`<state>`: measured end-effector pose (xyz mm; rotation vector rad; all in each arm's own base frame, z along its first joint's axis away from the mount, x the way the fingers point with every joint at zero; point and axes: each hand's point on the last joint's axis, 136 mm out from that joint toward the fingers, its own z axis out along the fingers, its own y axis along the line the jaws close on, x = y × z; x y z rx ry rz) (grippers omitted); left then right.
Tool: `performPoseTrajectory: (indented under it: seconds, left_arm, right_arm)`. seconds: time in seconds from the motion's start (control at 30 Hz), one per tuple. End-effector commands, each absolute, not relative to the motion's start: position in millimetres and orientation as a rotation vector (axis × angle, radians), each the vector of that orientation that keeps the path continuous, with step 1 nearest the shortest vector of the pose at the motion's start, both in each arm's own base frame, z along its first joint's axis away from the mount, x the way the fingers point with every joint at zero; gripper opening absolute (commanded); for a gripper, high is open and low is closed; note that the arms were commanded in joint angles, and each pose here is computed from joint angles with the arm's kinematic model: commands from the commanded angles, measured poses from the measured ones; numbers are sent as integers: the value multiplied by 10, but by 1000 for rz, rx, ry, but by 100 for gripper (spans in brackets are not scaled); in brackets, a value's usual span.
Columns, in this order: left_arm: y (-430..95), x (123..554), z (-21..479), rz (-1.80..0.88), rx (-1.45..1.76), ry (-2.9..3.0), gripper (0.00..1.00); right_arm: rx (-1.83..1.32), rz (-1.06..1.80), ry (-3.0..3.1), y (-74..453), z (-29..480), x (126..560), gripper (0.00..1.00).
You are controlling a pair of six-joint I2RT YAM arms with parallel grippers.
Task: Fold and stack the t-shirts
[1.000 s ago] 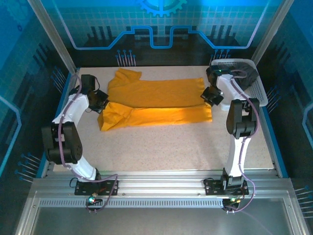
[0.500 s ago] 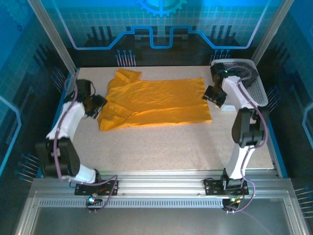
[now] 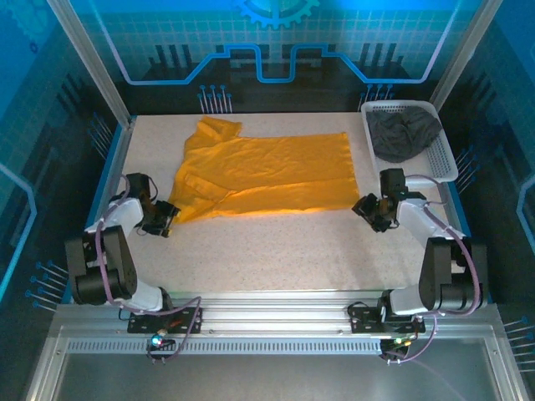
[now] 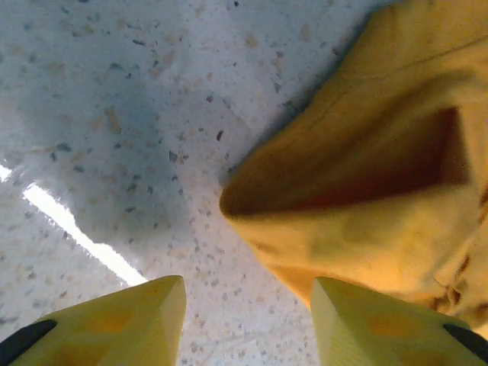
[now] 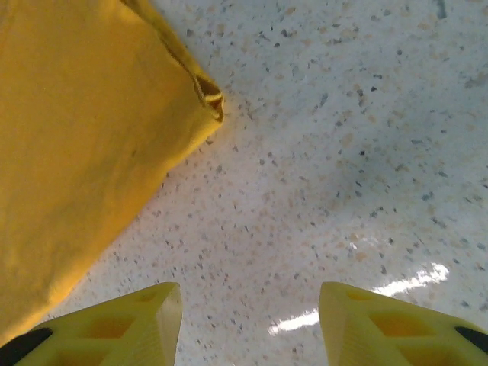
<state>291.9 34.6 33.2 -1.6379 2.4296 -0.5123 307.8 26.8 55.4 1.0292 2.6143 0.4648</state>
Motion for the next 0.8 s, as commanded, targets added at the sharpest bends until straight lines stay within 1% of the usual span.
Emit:
performPoseTrajectory:
  seconds: [0.0,0.13,0.23,0.3,0.4,0.53,0.57,0.63,0.77]
  left_arm:
    - [391,3127,342,-557,-1589,2409,46]
    - [429,3176,237,-525,-1603,2440,33]
    - [485,3230,213,-491,-1586,2441,21]
    - [511,3281,230,-482,-1572,2442,15]
    - [540,3334,270,-474,-1561,2432,8]
    - [563,3365,319,-466,-1550,2423,1]
    - [566,3373,336,-466,-1546,2420,0]
    - [577,3379,366,-460,-1543,2416,0]
    - [610,3397,453,-443,-1525,2410,0]
  right_arm:
    - [1020,582,2500,307,689,3417,51]
    - [1081,564,2503,259,589,3454,50]
    - [1132,576,2482,248,505,3506,50]
    - [1153,581,2470,242,464,3569,49]
    - [1192,577,2468,233,399,3637,46]
    - [1218,551,2476,207,300,3688,41]
    - [1211,551,2466,199,343,3782,39]
    - [1219,544,2476,193,308,3829,35]
    - [1257,492,2529,183,216,3810,20]
